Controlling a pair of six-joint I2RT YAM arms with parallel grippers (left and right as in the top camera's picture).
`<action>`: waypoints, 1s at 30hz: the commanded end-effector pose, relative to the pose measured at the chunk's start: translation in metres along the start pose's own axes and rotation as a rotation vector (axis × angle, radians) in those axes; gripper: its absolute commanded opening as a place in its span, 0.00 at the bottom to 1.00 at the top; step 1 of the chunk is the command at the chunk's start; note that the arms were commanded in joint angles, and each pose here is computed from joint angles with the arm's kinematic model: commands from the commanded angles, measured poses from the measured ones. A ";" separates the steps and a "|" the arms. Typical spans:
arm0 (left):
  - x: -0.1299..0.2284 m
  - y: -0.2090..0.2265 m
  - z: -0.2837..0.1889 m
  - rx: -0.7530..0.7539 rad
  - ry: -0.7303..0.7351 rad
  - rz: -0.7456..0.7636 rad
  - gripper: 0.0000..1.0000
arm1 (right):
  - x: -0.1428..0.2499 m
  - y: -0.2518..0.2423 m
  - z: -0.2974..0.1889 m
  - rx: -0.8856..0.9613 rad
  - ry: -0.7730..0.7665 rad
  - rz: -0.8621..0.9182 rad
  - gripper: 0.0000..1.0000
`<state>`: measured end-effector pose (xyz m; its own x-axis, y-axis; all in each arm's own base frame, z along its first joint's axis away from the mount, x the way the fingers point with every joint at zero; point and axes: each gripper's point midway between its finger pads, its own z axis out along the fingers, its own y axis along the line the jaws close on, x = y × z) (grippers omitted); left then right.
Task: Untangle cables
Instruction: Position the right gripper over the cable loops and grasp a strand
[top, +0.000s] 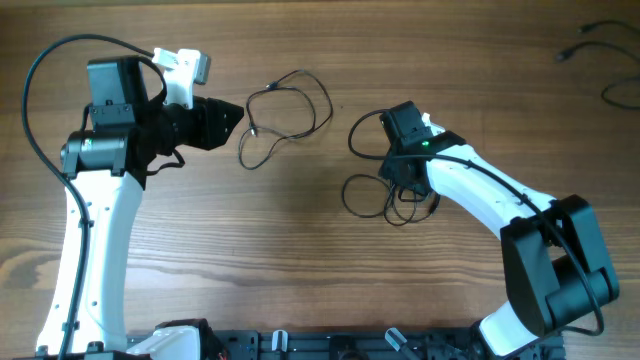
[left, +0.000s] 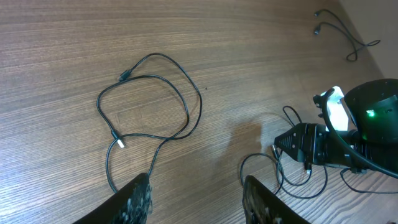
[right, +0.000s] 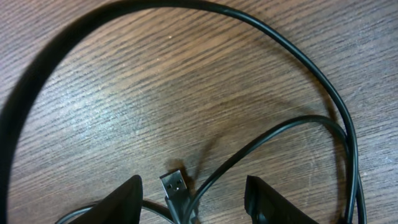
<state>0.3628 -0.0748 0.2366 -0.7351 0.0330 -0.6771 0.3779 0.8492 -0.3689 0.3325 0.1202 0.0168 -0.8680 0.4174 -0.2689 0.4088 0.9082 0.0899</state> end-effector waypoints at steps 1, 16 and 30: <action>-0.002 -0.004 -0.002 0.018 -0.008 0.015 0.49 | 0.000 -0.008 0.006 0.042 -0.015 0.004 0.55; -0.002 -0.005 -0.002 0.026 -0.009 0.016 0.49 | 0.004 -0.012 0.017 0.032 -0.037 -0.013 0.55; -0.003 -0.005 -0.002 0.025 -0.010 0.017 0.50 | 0.006 -0.008 0.018 0.011 -0.029 0.002 0.05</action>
<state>0.3625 -0.0758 0.2372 -0.7345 0.0326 -0.6778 0.3821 0.8454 -0.3733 0.3320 0.1157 0.0034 -0.8543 0.4221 -0.3035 0.4124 0.9056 0.0987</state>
